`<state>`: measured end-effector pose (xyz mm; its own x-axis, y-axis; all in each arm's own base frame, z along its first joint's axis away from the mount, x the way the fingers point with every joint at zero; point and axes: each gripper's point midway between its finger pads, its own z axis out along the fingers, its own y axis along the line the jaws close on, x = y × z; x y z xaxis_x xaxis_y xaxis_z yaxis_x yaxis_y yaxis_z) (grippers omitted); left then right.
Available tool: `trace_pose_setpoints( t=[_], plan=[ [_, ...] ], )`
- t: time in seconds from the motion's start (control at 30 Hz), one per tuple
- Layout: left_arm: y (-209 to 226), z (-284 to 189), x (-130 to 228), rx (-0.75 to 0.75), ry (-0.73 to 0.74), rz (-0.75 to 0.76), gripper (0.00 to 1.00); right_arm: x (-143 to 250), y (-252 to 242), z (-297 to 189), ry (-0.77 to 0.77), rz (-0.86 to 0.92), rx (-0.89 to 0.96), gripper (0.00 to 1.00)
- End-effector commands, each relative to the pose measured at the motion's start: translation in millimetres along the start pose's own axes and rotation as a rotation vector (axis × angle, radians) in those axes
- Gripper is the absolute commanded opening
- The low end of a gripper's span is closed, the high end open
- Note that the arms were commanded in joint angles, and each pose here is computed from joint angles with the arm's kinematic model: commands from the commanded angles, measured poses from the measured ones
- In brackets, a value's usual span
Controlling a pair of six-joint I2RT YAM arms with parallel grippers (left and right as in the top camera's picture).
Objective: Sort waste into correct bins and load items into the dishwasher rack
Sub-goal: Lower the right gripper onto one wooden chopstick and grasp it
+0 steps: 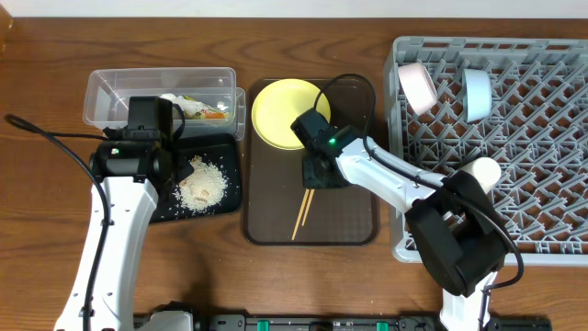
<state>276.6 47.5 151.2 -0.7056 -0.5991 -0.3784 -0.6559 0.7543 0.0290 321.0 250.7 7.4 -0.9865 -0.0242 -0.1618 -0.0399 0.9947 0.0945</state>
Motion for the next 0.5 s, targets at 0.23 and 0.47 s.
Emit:
trace_pose_setpoints(
  t=[0.23,0.47],
  plan=[
    [3.5,-1.0,1.1,-0.002,-0.003,0.004,0.64,10.2,-15.1,4.8,0.017,0.024,0.085,0.38],
    [3.5,-1.0,1.2,-0.002,-0.003,0.004,0.64,9.9,-15.4,4.9,0.016,0.035,0.085,0.37]
  ],
)
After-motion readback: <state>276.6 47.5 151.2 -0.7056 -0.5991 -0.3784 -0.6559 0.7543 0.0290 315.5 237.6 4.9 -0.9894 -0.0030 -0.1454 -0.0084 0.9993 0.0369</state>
